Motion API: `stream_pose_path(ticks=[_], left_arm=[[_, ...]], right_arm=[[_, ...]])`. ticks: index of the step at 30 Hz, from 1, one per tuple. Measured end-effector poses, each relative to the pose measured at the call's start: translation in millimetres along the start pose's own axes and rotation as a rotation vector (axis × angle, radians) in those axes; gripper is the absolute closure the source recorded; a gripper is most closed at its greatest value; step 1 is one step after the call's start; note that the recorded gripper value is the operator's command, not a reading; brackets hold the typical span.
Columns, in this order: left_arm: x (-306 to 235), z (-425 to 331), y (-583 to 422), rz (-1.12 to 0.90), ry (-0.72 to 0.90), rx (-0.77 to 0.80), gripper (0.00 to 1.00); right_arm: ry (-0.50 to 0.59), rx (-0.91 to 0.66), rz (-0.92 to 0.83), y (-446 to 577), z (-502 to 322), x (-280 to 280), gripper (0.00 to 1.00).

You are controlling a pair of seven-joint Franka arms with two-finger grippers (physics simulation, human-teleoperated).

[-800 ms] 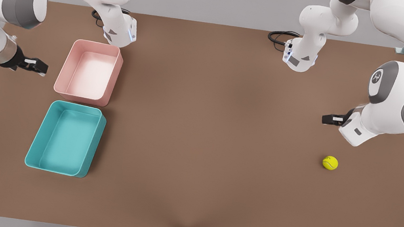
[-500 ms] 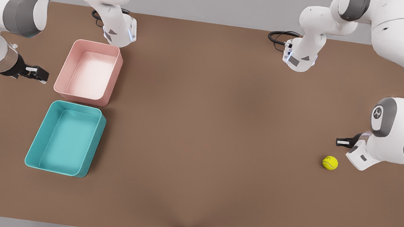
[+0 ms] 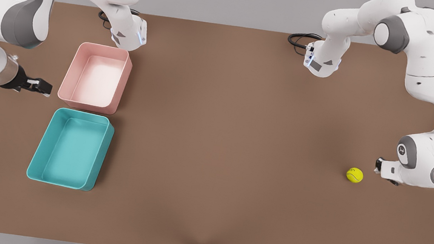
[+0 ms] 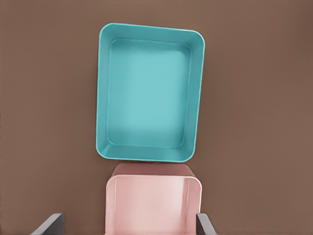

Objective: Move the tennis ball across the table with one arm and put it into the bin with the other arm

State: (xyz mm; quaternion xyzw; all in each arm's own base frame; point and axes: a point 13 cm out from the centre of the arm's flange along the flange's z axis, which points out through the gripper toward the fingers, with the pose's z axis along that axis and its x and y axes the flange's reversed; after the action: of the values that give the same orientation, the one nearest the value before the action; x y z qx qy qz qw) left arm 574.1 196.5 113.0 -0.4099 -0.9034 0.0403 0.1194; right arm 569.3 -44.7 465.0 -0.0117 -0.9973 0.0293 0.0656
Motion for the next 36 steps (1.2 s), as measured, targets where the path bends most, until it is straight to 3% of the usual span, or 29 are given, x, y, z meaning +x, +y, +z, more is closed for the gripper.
stream_pose_path(ticks=[10, 25, 33, 36], left_arm=[[-2, 35, 21, 0.435, -0.006, -0.066, 0.79], [11, 58, 23, 0.544, 0.055, -0.037, 0.79], [-16, 54, 15, 0.632, 0.07, -0.056, 0.79], [-93, 47, -26, 0.694, 0.057, -0.072, 0.79]], right_arm=[[0.005, -0.023, 0.0, 1, 6, -3, 0.0], [0.012, -0.037, -0.002, 2, 10, -5, 0.0], [0.013, -0.038, -0.005, 3, 11, -5, 0.0], [0.016, -0.038, -0.005, 3, 13, -6, 0.0]])
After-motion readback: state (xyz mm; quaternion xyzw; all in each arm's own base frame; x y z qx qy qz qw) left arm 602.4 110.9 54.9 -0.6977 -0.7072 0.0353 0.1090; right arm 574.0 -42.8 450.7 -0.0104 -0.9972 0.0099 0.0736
